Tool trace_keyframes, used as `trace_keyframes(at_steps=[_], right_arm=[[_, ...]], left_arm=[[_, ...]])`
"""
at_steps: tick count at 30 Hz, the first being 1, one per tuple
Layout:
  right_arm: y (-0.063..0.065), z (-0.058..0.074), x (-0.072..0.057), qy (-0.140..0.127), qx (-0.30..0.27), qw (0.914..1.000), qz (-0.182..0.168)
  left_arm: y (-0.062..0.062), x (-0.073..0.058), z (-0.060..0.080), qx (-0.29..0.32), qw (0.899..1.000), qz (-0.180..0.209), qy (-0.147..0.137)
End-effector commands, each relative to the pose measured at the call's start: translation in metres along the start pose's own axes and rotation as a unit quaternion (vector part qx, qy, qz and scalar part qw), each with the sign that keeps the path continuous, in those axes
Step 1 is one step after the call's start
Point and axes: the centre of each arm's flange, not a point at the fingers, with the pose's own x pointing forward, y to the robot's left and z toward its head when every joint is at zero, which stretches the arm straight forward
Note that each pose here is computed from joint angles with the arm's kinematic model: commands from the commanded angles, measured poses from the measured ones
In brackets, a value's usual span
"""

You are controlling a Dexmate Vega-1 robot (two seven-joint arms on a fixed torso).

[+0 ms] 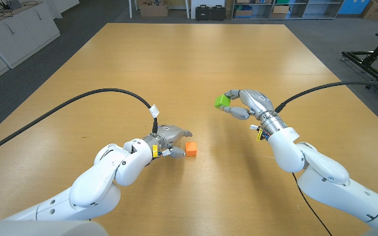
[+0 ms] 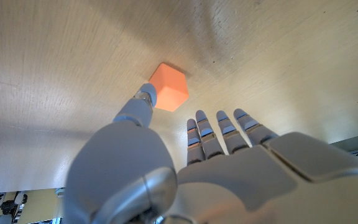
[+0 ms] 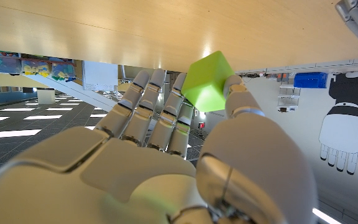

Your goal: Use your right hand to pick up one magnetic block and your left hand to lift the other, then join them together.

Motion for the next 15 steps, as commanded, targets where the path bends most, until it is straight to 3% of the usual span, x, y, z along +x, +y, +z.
trace_keyframes(at_steps=[1, 15], right_arm=[[-0.0010, 0.0000, -0.0039, 0.002, 0.000, 1.0000, -0.001], [-0.0018, -0.0005, -0.0084, 0.003, 0.001, 1.0000, 0.000]], left_arm=[[-0.0047, 0.0044, 0.0066, 0.004, 1.000, -0.005, 0.000], [-0.0099, 0.0110, 0.0154, 0.015, 1.000, -0.013, -0.003]])
